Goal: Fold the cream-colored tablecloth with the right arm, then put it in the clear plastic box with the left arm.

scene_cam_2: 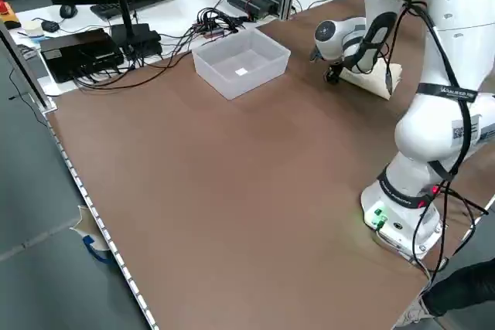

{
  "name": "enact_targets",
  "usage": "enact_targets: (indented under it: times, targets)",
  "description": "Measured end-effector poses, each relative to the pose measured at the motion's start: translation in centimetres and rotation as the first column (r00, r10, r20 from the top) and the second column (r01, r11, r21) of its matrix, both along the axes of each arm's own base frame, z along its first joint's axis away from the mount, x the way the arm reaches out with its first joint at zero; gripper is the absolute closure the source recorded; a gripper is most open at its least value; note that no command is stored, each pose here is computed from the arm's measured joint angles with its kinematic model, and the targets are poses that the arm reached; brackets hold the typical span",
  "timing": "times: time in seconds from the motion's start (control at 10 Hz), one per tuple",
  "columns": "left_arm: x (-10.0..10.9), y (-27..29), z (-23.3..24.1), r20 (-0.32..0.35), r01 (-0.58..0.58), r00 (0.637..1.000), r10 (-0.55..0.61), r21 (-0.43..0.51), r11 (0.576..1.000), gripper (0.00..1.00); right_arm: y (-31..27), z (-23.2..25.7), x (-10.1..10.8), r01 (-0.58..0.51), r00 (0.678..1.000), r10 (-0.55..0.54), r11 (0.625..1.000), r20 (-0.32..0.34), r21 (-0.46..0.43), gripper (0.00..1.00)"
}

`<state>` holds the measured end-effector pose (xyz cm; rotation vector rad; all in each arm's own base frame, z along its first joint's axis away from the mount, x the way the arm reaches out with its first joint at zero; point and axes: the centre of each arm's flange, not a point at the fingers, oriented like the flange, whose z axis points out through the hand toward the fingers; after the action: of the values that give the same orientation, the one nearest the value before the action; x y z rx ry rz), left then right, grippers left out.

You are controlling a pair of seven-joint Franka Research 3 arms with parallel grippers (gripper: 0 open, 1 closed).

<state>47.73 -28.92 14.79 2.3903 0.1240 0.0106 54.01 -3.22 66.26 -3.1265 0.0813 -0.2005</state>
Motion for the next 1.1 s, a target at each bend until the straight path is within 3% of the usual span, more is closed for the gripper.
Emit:
enact_targets:
  times: [0.6, 0.7, 1.0, 1.1]
  targets:
    - [0.5, -2.4, -0.4, 0.024, -0.002, 1.0, 0.002, 0.008, 1.0, 0.05, -0.1, 0.0, 0.0, -0.019, 1.0, 0.019, 1.0, 0.003, -0.004, 0.0]
    - [0.4, -2.6, -0.4, 0.019, -0.005, 1.0, 0.005, 0.009, 1.0, 0.13, -0.5, 0.0, 0.0, -0.031, 1.0, 0.031, 1.0, 0.004, -0.006, 0.0]
    - [-0.3, -4.3, 0.3, 0.021, -0.073, 0.997, 0.072, 0.056, 0.996, 0.62, -0.9, 0.0, -0.1, -0.049, 0.999, 0.049, 0.999, 0.002, -0.009, 0.0]
    - [-0.3, -4.6, 0.6, 0.03, -0.076, 0.997, 0.075, 0.057, 0.995, 0.73, -0.9, 0.0, -0.1, -0.06, 0.998, 0.06, 0.998, 0.001, -0.01, 0.0]
